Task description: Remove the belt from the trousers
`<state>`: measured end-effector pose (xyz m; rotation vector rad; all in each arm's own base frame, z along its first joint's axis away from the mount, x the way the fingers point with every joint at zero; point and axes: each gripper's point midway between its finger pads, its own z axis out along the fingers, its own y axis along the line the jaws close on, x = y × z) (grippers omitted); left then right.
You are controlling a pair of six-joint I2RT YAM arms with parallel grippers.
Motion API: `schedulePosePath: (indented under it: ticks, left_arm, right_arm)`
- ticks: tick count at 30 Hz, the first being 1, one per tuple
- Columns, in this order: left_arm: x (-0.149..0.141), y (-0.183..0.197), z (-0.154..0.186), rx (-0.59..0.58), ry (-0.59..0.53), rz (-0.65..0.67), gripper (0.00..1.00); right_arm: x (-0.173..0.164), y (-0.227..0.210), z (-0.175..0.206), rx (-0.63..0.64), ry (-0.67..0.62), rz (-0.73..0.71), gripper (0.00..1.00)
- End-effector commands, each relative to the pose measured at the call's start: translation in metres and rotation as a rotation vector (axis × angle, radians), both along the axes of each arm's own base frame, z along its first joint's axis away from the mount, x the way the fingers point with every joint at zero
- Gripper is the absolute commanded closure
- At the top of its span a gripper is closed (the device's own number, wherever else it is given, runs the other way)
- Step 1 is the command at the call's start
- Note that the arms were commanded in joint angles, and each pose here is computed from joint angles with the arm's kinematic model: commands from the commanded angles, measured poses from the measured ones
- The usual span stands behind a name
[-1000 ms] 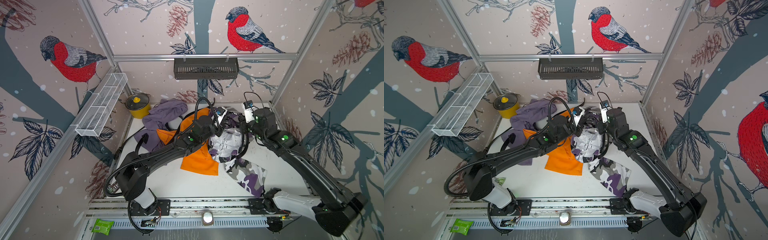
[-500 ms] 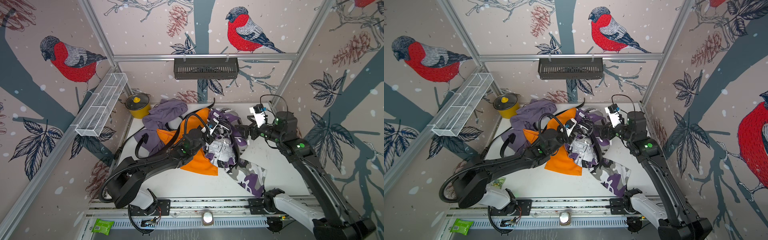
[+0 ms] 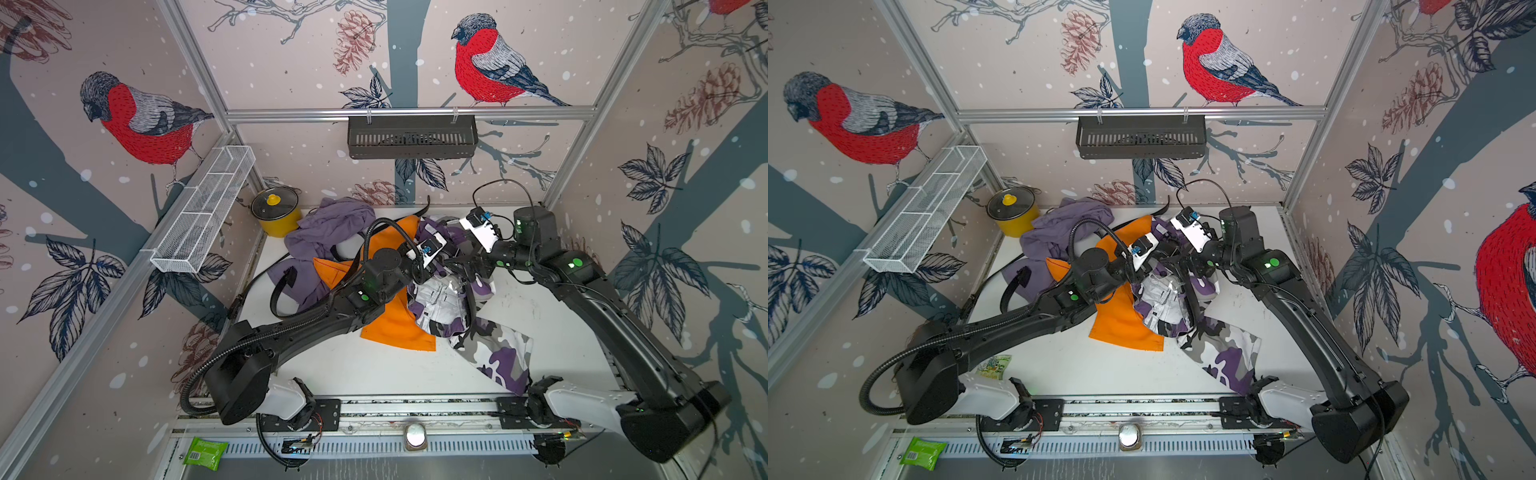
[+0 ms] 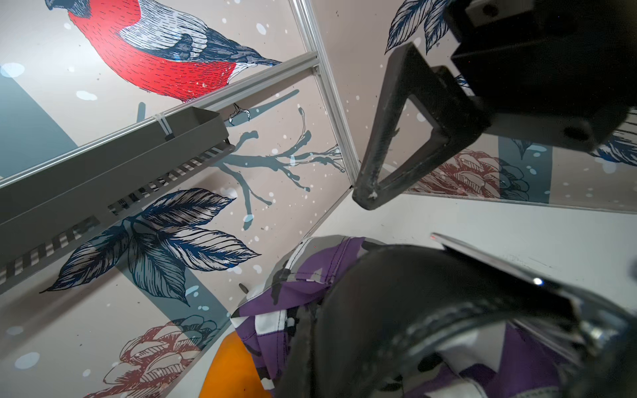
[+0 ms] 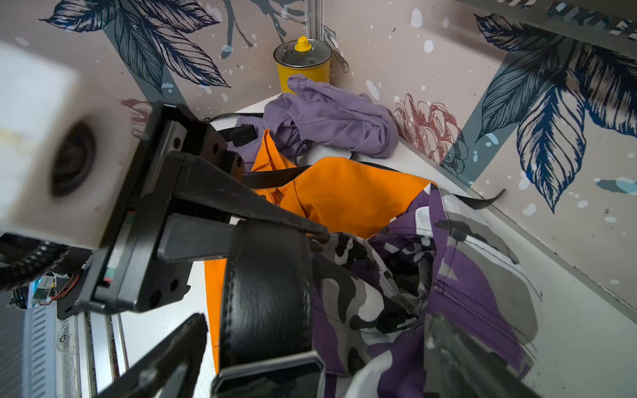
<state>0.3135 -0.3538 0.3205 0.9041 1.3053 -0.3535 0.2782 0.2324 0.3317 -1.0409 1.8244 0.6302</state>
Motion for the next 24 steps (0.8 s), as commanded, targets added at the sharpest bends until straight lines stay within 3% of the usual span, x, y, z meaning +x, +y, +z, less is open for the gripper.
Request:
schedulePosePath:
  ticks: [1,11,17,24]
  left_arm:
    - [-0.002,0.001,0.029,-0.057,-0.076,-0.007,1.00]
    - [0.004,0.004,0.027,-0.063,-0.062,0.032,1.00]
    - [0.004,0.005,0.027,-0.067,-0.054,0.038,1.00]
    - [0.006,0.007,0.026,-0.072,-0.043,0.053,1.00]
  right_arm:
    - [-0.001,0.002,-0.001,0.010,-0.020,0.011,0.00]
    - [-0.009,0.002,-0.010,0.096,-0.041,0.010,0.02]
    - [-0.007,0.003,-0.008,0.122,-0.058,-0.002,0.16]
    - [-0.013,0.005,-0.010,0.143,-0.047,0.026,0.39]
